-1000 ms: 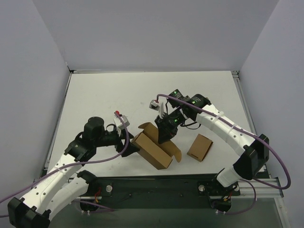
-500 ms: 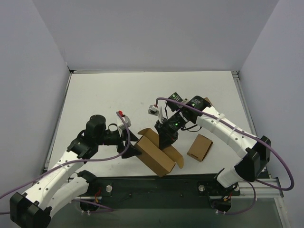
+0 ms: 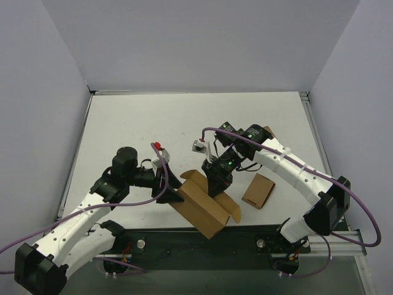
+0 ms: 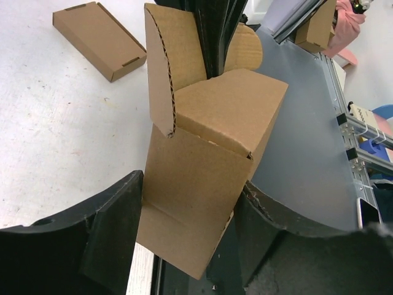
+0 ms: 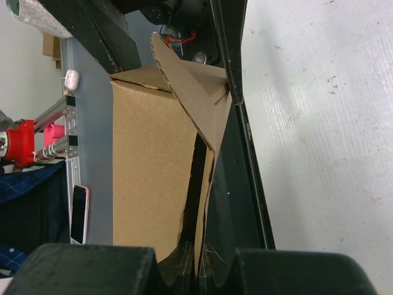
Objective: Fold the paper box
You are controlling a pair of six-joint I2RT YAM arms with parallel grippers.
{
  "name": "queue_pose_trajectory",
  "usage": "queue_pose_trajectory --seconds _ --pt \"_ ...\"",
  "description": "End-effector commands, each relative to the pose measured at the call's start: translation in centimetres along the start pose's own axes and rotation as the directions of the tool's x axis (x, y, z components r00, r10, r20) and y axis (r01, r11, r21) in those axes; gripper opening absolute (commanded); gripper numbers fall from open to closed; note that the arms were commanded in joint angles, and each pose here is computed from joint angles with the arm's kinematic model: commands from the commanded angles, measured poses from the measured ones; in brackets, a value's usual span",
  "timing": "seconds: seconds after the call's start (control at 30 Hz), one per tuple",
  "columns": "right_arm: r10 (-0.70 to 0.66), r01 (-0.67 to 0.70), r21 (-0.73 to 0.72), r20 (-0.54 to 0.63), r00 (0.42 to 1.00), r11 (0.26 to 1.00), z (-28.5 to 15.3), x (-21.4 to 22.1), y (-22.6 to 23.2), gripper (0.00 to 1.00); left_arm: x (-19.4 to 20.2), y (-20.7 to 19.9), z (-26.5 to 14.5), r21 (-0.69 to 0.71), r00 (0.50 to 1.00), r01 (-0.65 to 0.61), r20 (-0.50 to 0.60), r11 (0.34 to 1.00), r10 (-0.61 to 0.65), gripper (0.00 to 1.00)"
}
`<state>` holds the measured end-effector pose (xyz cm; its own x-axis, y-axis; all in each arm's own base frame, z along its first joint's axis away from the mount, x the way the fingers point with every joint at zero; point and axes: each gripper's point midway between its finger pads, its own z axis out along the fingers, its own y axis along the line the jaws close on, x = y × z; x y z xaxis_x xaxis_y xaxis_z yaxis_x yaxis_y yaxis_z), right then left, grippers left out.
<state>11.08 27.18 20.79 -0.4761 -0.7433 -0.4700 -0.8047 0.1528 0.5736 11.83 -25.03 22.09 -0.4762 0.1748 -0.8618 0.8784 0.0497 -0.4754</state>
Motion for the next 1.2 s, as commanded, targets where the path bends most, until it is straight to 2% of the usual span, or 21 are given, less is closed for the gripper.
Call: queue_pose_trajectory --seconds 0.0,0.1,0.13,0.33,0.4,0.5,0.53,0.63,0.67,0.7,0.77,0.8,0.87,0.9,1.0,1.07,1.13,1.17 --pt "-0.121 0.129 -0.096 0.084 0.989 0.987 0.1 -2.6 1.9 0.00 -2.2 -2.0 0.3 0.100 0.993 -0.106 0.058 0.989 0.101 0.60" --pt "-0.127 0.136 -0.100 0.087 0.988 0.986 -0.1 -2.6 2.2 0.00 -2.1 -2.0 0.4 0.103 0.994 -0.103 0.058 0.989 0.098 0.80" --pt "-0.130 0.138 -0.098 0.088 0.988 0.986 -0.2 -2.6 2.3 0.00 -2.2 -1.9 0.5 0.102 0.993 -0.105 0.059 0.989 0.099 0.83" --pt "-0.134 0.142 -0.102 0.083 0.988 0.985 -0.1 -2.5 2.6 0.00 -2.0 -2.1 0.7 0.119 0.995 -0.091 0.052 0.989 0.085 0.88" --pt "-0.134 0.142 -0.103 0.081 0.988 0.985 0.0 -2.5 2.6 0.00 -1.9 -2.2 0.8 0.133 0.996 -0.084 0.047 0.988 0.079 0.85" --pt "-0.136 0.144 -0.095 0.081 0.987 0.985 0.0 -2.6 2.4 0.00 -1.7 -2.6 0.9 0.157 0.997 -0.078 0.037 0.984 0.073 0.74" --pt "-0.134 0.141 -0.090 0.077 0.988 0.986 0.0 -2.5 2.3 0.01 -1.7 -2.7 0.9 0.159 0.997 -0.080 0.038 0.984 0.075 0.68" --pt "-0.116 0.120 -0.046 0.081 0.990 0.992 -0.4 -2.8 1.7 0.06 -1.7 -2.5 0.9 0.143 0.996 -0.081 0.043 0.986 0.075 0.60" --pt "-0.107 0.110 -0.032 0.092 0.990 0.993 -0.8 -3.0 1.4 0.11 -1.8 -2.3 0.9 0.130 0.996 -0.086 0.048 0.988 0.080 0.55" --pt "-0.098 0.099 -0.009 0.112 0.989 0.995 -1.1 -3.4 1.0 0.22 -1.7 -2.2 0.9 0.118 0.996 -0.083 0.048 0.990 0.078 0.53" --pt "-0.059 0.054 0.036 0.141 0.988 0.998 -1.7 -3.6 -0.1 0.32 -1.8 -1.7 0.9 0.083 0.995 -0.092 0.053 0.992 0.088 0.52" --pt "-0.040 0.024 0.093 0.168 0.985 0.995 -2.2 -4.0 -0.9 0.42 -1.9 -1.7 0.8 0.076 0.994 -0.095 0.055 0.993 0.091 0.52" --pt "-0.004 -0.033 0.171 0.213 0.977 0.985 -2.9 -4.5 -2.7 0.55 -2.0 -1.3 0.8 0.051 0.994 -0.098 0.062 0.994 0.094 0.50" --pt "0.058 -0.115 0.231 0.240 0.969 0.966 -3.5 -4.5 -3.6 0.58 -1.9 -1.2 0.8 0.037 0.993 -0.099 0.063 0.994 0.097 0.50" --pt "0.136 -0.239 0.294 0.330 0.934 0.926 -5.1 -4.1 -4.9 0.70 -2.2 0.3 0.4 -0.075 0.991 -0.111 0.071 0.991 0.116 0.51" --pt "0.116 -0.251 0.300 0.402 0.908 0.920 -5.9 -3.5 -4.6 0.73 -2.7 1.1 -0.1 -0.149 0.985 -0.138 0.082 0.979 0.151 0.52" --pt "0.122 -0.326 0.355 0.492 0.862 0.876 -7.2 -3.2 -5.9 0.82 -3.0 1.4 -0.3 -0.181 0.982 -0.148 0.094 0.972 0.167 0.52" --pt "0.100 -0.343 0.377 0.535 0.839 0.861 -8.4 -3.0 -5.6 0.84 -3.3 1.4 -0.4 -0.192 0.978 -0.158 0.103 0.969 0.180 0.52"
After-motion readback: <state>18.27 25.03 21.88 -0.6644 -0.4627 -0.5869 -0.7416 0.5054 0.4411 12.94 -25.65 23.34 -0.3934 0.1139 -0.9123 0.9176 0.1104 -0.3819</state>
